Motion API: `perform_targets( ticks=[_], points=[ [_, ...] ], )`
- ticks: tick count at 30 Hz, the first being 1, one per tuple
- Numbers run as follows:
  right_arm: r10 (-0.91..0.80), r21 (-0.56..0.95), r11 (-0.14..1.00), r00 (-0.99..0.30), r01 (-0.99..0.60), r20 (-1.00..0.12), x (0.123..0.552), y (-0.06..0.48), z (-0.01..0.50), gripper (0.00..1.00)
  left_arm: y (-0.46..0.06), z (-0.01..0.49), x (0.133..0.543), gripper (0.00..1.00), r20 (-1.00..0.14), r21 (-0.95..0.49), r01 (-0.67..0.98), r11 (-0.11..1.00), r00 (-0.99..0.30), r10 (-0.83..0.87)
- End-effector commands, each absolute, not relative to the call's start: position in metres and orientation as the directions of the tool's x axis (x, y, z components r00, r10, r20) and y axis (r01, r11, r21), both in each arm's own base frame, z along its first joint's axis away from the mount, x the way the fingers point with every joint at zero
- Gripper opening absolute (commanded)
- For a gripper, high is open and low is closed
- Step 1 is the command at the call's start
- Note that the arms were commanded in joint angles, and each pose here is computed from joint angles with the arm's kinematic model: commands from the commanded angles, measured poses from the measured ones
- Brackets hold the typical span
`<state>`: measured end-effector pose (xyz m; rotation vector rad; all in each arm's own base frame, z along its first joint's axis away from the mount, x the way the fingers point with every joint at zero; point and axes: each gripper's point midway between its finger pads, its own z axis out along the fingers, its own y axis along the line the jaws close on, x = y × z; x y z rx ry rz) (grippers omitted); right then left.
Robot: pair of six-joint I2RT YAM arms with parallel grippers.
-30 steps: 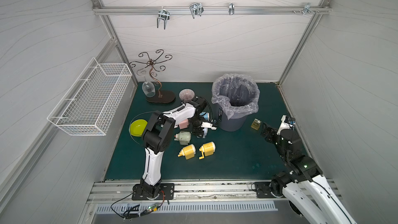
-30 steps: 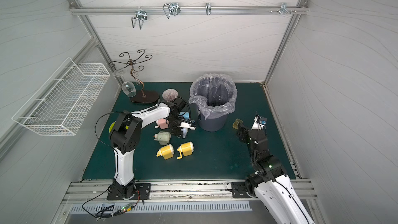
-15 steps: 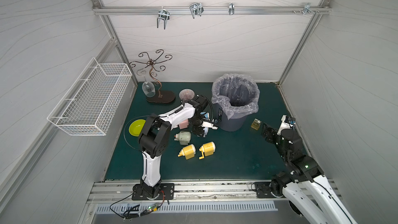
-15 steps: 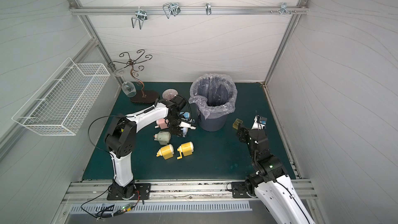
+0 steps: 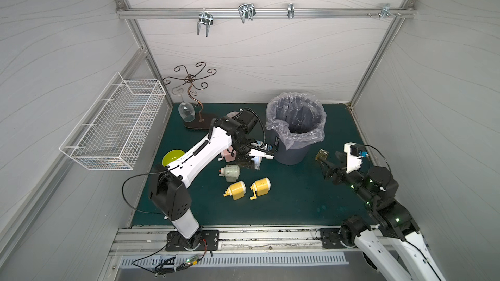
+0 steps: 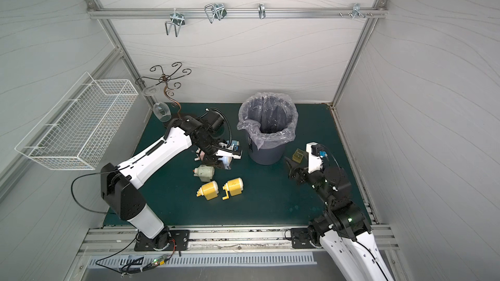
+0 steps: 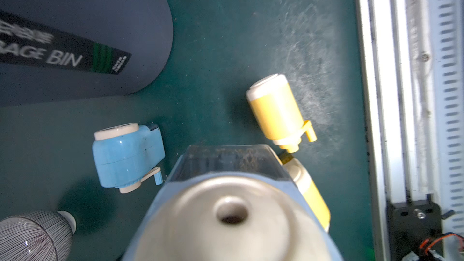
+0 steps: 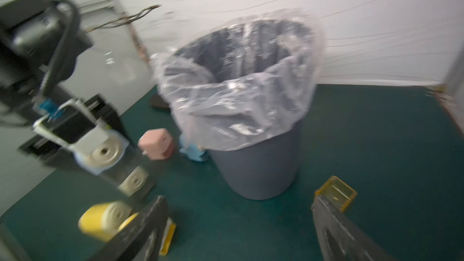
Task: Take out the pencil sharpener tray and clean the shavings
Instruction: Open the container of the pencil sharpener.
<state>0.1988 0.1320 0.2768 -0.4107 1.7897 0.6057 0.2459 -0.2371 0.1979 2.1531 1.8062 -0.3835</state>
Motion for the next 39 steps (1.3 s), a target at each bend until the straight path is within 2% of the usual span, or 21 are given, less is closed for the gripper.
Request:
perform_targets(
  ticks=[1,6,11,15,21,28,35,39],
  points=[
    [-0.065,0.154,0.528,-0.220,-0.835,-0.973,0.159,0.182,0.287,0.92,-0.242,0.245,0.205,0.00,-0.518,0.000,0.978,-0.210,0.180,0.836],
    [-0.065,0.133,0.335,-0.164,-0.933,-0.984,0.138,0.209,0.294,0.94,-0.249,0.272,0.173,0.00,-0.604,-0.035,0.969,-0.246,0.175,0.778],
    [-0.135,0.035,0.184,-0.061,-0.982,-0.989,0.118,0.242,0.290,0.96,-0.255,0.272,0.152,0.00,-0.580,-0.076,0.957,-0.282,0.187,0.793],
    [-0.133,-0.005,0.112,-0.010,-0.994,-0.991,0.108,0.268,0.291,0.97,-0.261,0.272,0.148,0.00,-0.575,-0.078,0.953,-0.291,0.196,0.795],
    [-0.091,-0.032,0.107,0.022,-0.994,-0.996,0.100,0.289,0.294,0.98,-0.267,0.273,0.148,0.00,-0.579,-0.083,0.953,-0.291,0.191,0.792],
    [-0.016,0.000,0.234,-0.004,-0.972,-1.000,0.110,0.293,0.295,0.94,-0.275,0.277,0.147,0.00,-0.604,-0.074,0.953,-0.295,0.192,0.773],
    [-0.010,0.028,0.243,-0.031,-0.970,-0.999,0.115,0.299,0.293,0.93,-0.277,0.278,0.143,0.00,-0.611,-0.072,0.949,-0.306,0.200,0.766],
    [-0.016,0.050,0.199,-0.054,-0.979,-0.998,0.110,0.306,0.293,0.92,-0.278,0.277,0.142,0.00,-0.609,-0.092,0.956,-0.280,0.168,0.775]
  ],
)
